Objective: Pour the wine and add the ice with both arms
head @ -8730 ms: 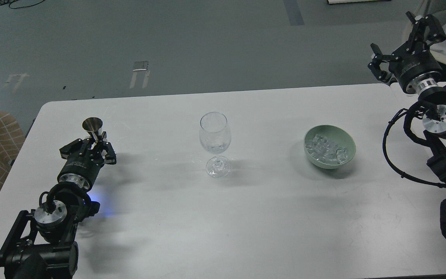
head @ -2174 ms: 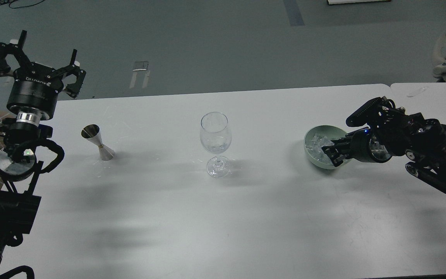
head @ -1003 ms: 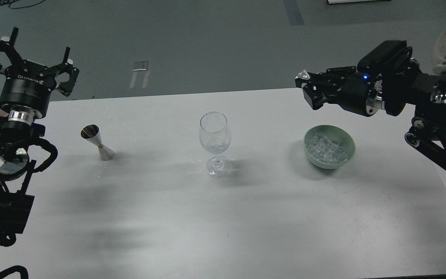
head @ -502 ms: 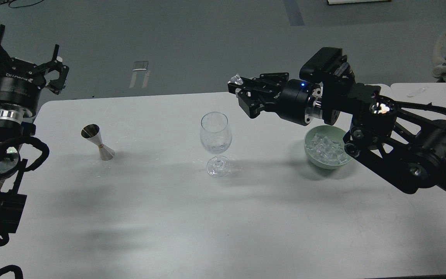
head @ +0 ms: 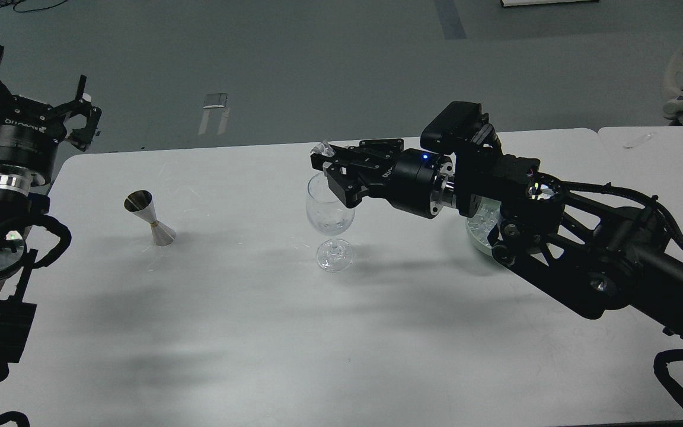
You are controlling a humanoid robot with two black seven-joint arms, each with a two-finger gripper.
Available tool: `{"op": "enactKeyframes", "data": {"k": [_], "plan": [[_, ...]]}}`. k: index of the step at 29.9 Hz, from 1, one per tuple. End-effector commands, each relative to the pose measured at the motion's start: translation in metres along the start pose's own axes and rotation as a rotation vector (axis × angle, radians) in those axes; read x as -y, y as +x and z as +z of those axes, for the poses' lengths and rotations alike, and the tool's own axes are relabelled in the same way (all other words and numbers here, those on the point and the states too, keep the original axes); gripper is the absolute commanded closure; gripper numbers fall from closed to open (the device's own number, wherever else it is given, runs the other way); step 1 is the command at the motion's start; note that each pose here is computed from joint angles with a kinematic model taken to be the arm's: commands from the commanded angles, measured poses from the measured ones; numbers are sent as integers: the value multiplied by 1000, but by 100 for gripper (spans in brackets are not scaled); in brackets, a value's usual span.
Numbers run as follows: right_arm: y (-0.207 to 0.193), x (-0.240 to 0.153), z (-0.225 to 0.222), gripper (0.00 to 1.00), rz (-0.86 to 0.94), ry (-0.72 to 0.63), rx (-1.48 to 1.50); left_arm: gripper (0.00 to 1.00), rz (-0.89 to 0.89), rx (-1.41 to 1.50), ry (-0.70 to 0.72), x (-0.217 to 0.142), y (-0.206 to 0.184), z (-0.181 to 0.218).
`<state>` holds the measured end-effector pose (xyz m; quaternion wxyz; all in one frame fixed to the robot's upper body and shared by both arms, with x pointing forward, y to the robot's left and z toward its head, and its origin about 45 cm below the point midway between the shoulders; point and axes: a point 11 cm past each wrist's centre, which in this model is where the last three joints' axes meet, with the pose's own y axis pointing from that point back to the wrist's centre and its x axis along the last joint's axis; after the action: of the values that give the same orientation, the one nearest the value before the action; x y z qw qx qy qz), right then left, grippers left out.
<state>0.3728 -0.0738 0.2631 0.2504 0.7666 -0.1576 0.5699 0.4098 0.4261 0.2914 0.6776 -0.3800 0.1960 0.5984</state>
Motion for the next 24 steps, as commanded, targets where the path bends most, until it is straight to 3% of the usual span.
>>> {"op": "enactKeyframes", "data": {"k": [1, 14, 24], "plan": [[-1, 0, 1, 86, -4, -5, -1, 1, 0, -5, 1, 0, 0, -2], [-8, 0, 4, 79, -13, -14, 18, 1, -2, -4, -1, 0, 0, -1], [-8, -1, 3, 49, -12, -3, 20, 1, 0, -4, -1, 0, 1, -1]]}}
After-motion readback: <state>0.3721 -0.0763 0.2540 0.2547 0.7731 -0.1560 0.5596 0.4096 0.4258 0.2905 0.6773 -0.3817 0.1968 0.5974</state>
